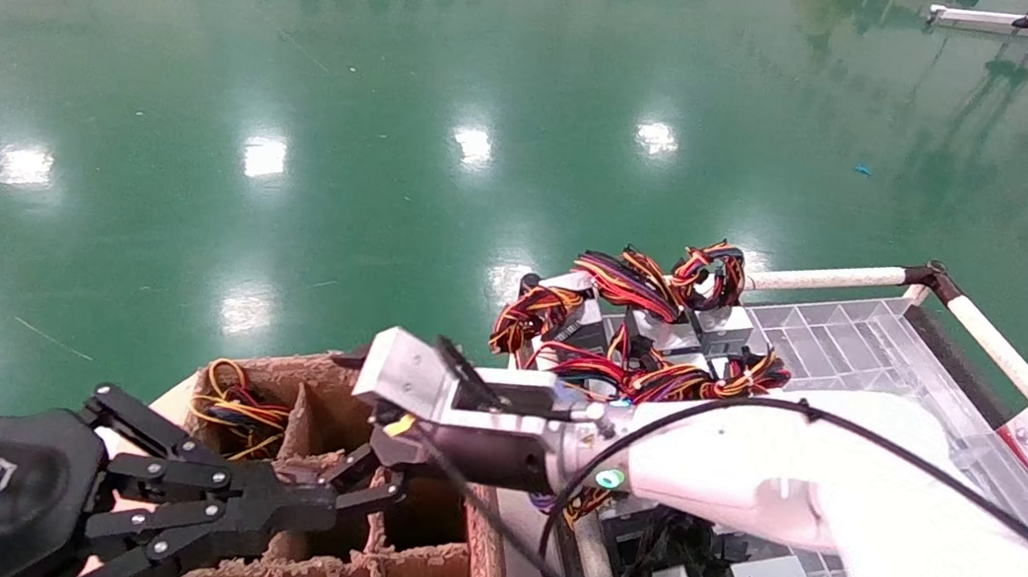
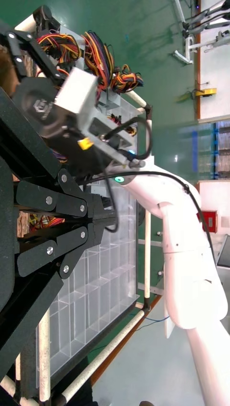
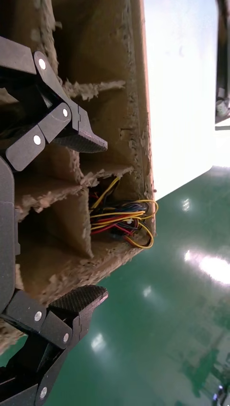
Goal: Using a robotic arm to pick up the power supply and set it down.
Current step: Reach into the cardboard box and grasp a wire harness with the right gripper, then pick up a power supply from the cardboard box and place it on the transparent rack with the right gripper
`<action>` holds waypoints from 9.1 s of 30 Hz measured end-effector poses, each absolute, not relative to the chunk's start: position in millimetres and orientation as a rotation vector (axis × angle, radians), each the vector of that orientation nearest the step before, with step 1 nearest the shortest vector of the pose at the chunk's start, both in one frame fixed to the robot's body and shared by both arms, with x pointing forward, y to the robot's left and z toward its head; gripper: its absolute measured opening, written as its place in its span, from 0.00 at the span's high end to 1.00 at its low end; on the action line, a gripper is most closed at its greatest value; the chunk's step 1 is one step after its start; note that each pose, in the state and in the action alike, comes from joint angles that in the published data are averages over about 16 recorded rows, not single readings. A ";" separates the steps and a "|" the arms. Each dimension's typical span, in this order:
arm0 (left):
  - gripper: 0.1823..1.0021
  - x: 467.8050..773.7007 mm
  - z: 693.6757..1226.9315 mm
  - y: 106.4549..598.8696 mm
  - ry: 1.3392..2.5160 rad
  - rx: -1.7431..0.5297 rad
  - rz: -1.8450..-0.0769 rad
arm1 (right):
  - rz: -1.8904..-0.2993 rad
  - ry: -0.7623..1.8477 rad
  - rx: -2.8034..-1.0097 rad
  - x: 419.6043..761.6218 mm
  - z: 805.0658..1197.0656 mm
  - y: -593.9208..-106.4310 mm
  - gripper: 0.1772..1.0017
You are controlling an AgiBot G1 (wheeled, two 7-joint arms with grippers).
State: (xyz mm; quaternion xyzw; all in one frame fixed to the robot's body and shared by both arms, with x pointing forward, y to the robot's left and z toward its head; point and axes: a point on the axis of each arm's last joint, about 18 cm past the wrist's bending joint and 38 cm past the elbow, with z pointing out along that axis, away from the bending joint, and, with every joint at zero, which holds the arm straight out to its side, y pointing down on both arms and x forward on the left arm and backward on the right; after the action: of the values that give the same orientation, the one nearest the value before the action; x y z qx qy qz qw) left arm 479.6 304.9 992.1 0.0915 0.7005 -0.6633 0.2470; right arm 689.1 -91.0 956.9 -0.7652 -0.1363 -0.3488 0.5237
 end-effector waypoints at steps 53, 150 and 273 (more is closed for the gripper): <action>0.34 479.6 992.1 304.9 1.910 0.250 -1.809 | -1.176 -0.493 -1.869 692.4 922.9 -17.7 0.16; 0.00 479.7 992.0 305.1 1.910 0.249 -1.809 | -1.175 -0.421 -1.808 697.5 912.3 -31.6 0.53; 0.00 479.7 992.0 305.1 1.910 0.249 -1.809 | -1.230 -0.375 -1.546 692.6 957.0 -25.2 0.98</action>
State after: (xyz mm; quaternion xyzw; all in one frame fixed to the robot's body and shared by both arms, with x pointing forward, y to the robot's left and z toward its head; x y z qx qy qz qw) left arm 479.7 305.1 992.0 0.0912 0.7005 -0.6633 0.2472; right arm 692.6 -25.2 957.0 -0.6491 -0.1573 -0.5167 0.5357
